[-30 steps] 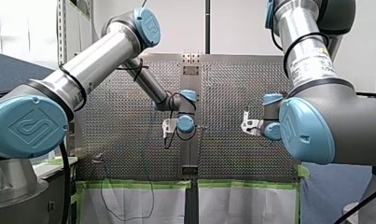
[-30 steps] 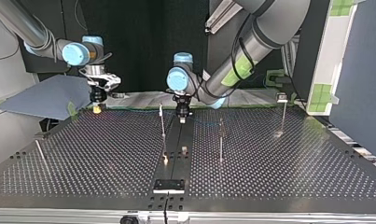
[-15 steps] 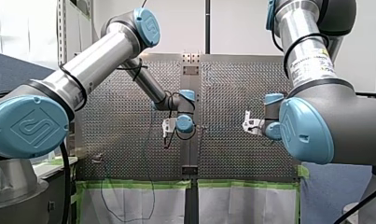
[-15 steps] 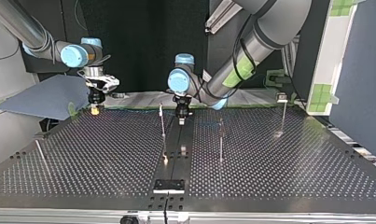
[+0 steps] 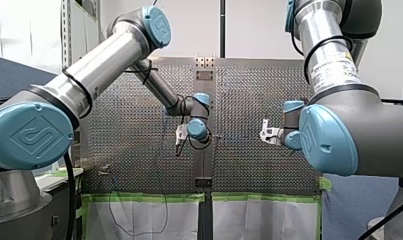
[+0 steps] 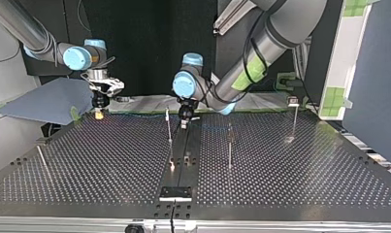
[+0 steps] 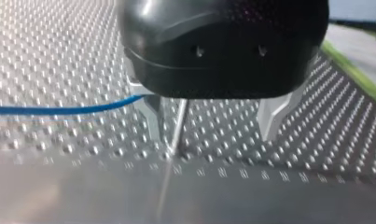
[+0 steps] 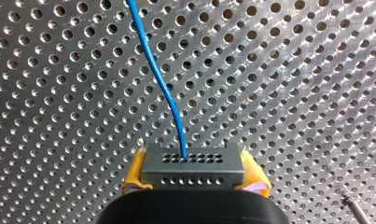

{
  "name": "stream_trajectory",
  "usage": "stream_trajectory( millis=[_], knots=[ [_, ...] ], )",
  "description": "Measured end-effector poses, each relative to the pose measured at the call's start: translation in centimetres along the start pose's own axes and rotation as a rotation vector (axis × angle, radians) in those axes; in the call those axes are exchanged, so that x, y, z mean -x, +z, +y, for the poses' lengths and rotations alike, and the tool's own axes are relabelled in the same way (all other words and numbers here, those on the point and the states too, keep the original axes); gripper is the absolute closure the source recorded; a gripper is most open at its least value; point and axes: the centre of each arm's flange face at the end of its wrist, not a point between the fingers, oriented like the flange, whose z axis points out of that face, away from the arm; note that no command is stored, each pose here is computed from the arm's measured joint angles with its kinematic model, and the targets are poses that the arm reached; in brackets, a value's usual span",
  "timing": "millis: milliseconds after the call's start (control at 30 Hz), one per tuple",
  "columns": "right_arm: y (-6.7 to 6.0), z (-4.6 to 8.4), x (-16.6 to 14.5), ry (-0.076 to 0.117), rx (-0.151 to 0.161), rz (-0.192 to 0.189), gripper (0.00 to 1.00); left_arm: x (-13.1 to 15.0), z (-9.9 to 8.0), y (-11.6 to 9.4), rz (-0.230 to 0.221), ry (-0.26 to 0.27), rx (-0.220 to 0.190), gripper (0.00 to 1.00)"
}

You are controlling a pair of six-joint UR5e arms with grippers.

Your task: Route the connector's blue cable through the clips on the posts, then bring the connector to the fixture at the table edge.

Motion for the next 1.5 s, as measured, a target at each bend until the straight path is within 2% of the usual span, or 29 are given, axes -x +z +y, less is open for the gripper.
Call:
stream_trajectory(
  millis=[167, 333, 400, 500, 633, 767, 900, 1067, 1267, 1500],
  knots=[
    [0.0, 0.0, 0.1, 0.001, 0.000, -0.003, 1.00, 0.8, -1.1, -1.1, 0.020, 0.028, -0.063, 0.00],
    [0.0, 0.0, 0.1, 0.001, 0.001, -0.004, 1.00, 0.2, -2.4, -2.4, 0.054, 0.053, -0.128, 0.00],
    [-0.1, 0.0, 0.2, 0.001, 0.001, -0.005, 1.00, -0.1, -2.7, -2.9, 0.064, 0.060, -0.141, 0.00],
    [-0.1, 0.0, 0.2, 0.001, 0.000, -0.006, 1.00, -0.4, -3.1, -3.4, 0.070, 0.066, -0.139, 0.00],
    [-0.1, 0.0, 0.3, 0.001, -0.001, -0.007, 1.00, -0.5, -3.2, -3.7, 0.072, 0.070, -0.117, 0.00],
    [-0.1, 0.0, 0.3, 0.001, -0.001, -0.007, 1.00, -0.3, -3.1, -3.8, 0.063, 0.064, -0.084, 0.00],
    [-0.1, 0.0, 0.3, 0.001, -0.001, -0.008, 1.00, 0.1, -2.9, -3.9, 0.052, 0.056, -0.071, 0.00],
    [-0.1, 0.0, 0.4, 0.001, -0.001, -0.009, 1.00, 0.6, -2.9, -4.7, 0.032, 0.031, -0.088, 0.00],
    [-0.1, 0.0, 0.4, 0.001, -0.001, -0.009, 1.00, -0.2, -3.0, -5.5, 0.060, 0.042, -0.128, 0.00],
    [-0.1, 0.0, 0.5, 0.001, -0.001, -0.010, 1.00, -1.3, -2.8, -6.2, 0.082, 0.053, -0.135, 0.00]
  ],
)
